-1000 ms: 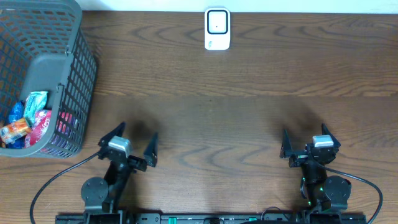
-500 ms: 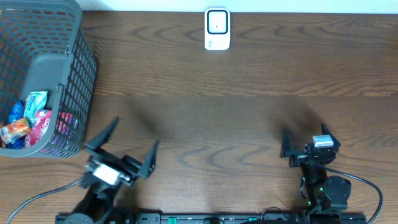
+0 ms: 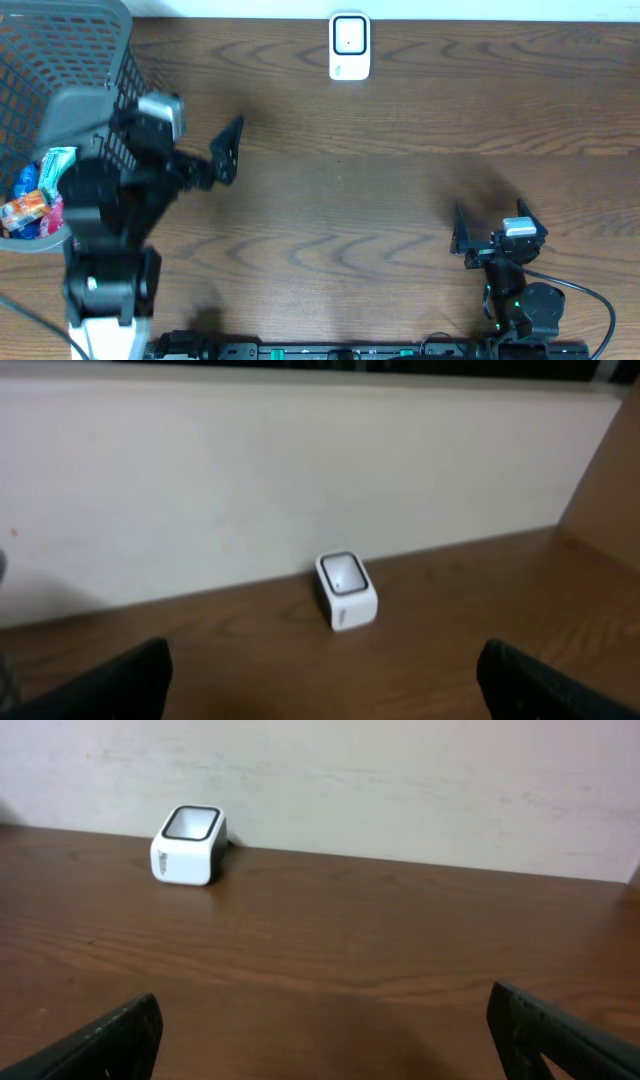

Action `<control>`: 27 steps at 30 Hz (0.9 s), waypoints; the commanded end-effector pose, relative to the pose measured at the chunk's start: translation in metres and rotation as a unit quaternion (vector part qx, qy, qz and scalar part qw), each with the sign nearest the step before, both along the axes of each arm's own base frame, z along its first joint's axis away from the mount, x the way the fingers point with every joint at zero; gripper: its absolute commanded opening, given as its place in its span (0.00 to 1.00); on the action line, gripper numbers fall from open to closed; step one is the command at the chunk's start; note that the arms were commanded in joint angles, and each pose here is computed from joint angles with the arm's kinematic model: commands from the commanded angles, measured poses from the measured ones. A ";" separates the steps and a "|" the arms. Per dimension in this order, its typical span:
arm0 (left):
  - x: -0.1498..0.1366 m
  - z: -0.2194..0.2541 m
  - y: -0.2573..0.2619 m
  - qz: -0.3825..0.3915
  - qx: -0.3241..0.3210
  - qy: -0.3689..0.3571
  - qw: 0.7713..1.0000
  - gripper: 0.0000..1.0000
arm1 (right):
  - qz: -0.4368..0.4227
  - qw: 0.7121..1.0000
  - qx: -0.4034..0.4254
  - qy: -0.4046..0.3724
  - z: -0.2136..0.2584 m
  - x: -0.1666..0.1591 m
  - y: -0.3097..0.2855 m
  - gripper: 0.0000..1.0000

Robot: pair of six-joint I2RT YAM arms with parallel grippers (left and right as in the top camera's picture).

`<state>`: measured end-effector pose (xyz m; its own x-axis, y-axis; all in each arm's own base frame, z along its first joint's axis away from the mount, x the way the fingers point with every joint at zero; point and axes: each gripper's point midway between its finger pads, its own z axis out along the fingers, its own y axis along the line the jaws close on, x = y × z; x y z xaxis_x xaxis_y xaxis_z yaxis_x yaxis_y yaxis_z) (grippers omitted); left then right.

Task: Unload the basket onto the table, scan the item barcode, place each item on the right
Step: 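Reach the left gripper into the basket and grasp the purple-red liners pack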

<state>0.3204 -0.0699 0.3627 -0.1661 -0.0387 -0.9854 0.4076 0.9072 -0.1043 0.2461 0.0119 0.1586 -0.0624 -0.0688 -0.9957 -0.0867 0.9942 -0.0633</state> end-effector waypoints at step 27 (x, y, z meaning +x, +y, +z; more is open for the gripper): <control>0.008 -0.043 0.334 0.613 -0.134 0.331 0.705 0.98 | 0.001 1.000 -0.006 0.000 0.000 0.000 0.000 0.99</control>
